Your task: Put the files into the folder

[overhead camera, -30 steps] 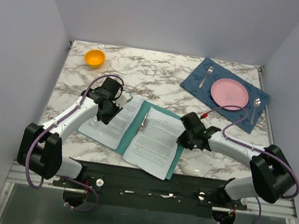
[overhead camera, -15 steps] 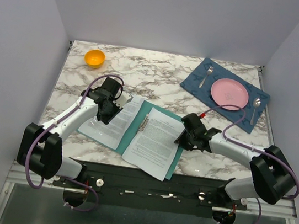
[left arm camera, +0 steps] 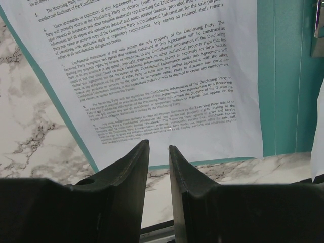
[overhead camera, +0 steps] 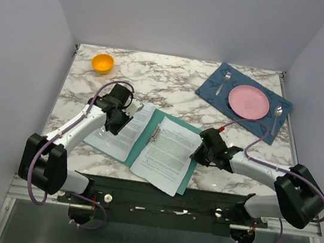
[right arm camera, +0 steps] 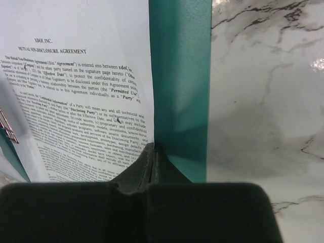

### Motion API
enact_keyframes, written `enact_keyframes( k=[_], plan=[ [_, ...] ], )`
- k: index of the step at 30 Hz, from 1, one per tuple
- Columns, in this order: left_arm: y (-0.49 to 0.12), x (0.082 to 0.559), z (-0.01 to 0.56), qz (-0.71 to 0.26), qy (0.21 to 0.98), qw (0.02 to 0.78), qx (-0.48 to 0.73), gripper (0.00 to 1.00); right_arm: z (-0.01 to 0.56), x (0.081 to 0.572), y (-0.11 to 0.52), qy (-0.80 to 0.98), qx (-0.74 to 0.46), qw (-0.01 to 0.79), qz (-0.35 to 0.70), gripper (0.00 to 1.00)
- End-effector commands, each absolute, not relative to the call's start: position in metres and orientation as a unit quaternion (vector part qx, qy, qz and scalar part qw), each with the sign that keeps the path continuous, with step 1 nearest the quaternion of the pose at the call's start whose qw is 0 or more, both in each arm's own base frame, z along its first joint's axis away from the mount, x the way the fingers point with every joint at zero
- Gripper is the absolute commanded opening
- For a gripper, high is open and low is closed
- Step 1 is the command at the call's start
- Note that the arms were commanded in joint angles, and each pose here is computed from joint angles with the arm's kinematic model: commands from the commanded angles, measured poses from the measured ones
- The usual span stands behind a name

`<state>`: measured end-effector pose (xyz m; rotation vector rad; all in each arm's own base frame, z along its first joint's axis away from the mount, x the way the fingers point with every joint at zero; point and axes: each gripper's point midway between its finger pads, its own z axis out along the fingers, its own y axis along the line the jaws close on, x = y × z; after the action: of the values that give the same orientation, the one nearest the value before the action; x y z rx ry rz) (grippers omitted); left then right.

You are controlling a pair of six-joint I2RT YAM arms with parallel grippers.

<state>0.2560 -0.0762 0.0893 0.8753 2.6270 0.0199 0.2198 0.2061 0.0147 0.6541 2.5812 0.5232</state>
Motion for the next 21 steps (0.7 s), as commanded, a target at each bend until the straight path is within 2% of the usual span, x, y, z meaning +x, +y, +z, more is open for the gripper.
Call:
enact_keyframes(
  k=[1,6,21],
  plan=[
    [-0.081,0.253,0.095,-0.006,0.932,0.190,0.309,0.38,-0.018,0.179,0.164,0.947,0.249,0.172,0.104,0.00],
    [-0.081,0.253,0.095,-0.005,0.932,0.188,0.311,0.38,-0.005,0.187,0.152,0.934,0.271,0.214,0.096,0.01],
    [-0.080,0.252,0.093,-0.005,0.932,0.186,0.311,0.37,0.013,0.215,0.172,0.937,0.241,0.230,0.100,0.00]
  ],
)
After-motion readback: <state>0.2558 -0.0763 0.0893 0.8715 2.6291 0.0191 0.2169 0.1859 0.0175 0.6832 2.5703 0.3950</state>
